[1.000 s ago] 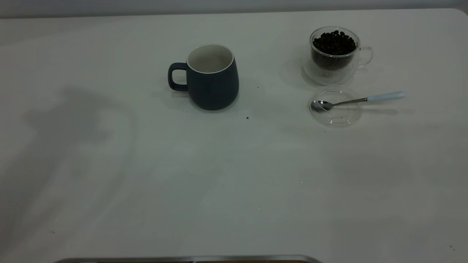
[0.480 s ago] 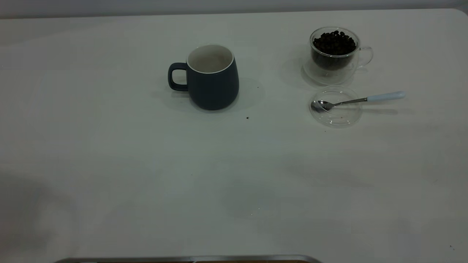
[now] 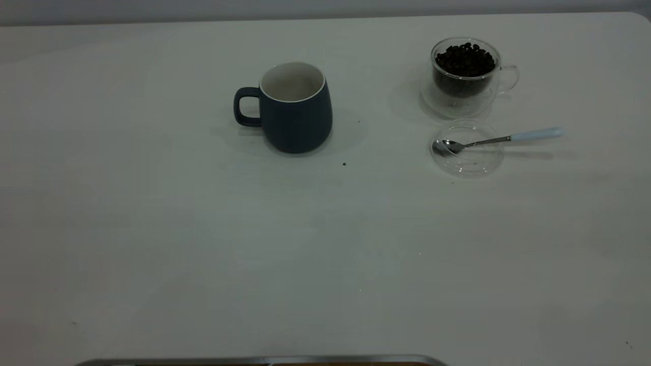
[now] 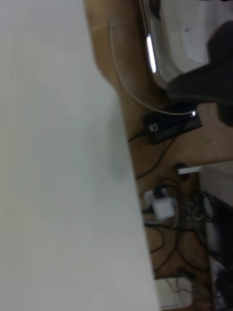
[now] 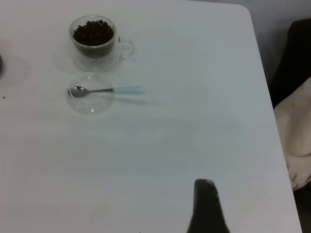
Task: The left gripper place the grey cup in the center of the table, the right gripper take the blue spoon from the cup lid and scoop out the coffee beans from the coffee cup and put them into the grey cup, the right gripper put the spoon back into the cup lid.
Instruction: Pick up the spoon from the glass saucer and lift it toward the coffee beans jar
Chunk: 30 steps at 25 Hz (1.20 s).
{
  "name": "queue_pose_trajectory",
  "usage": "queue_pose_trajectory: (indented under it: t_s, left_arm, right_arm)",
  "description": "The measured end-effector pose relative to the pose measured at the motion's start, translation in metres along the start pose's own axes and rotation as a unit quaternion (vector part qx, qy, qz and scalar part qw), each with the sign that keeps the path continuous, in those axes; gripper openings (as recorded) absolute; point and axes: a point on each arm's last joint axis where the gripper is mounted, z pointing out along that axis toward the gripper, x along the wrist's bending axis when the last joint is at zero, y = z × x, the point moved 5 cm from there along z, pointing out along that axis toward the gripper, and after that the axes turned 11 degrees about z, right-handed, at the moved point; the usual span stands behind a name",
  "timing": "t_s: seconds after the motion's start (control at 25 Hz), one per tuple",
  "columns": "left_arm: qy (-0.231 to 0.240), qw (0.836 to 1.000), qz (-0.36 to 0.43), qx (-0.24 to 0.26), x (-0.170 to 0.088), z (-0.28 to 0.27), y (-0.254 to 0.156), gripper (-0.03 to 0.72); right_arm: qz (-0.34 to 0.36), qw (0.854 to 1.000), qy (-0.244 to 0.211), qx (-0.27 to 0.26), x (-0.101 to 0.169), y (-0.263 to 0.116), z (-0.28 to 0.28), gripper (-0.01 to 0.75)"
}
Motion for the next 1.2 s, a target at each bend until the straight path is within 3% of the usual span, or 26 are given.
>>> queue_pose_trajectory:
  t_s: [0.24,0.8,1.2]
  left_arm:
    - [0.001,0.999,-0.006,-0.048,-0.008,0.012,-0.027,0.474]
    - [0.017,0.984,-0.020,-0.175,-0.012,-0.009,-0.045,0.474]
    - [0.098,0.964,-0.129,-0.211,-0.007,-0.018,-0.060,0.474]
  right_arm:
    - [0.000,1.000,0.000,0.000,0.000,0.000,0.000,0.562]
    - [0.000,1.000,0.000,0.000,0.000,0.000,0.000,0.562]
    - [0.000,1.000,0.000,0.000,0.000,0.000,0.000,0.562]
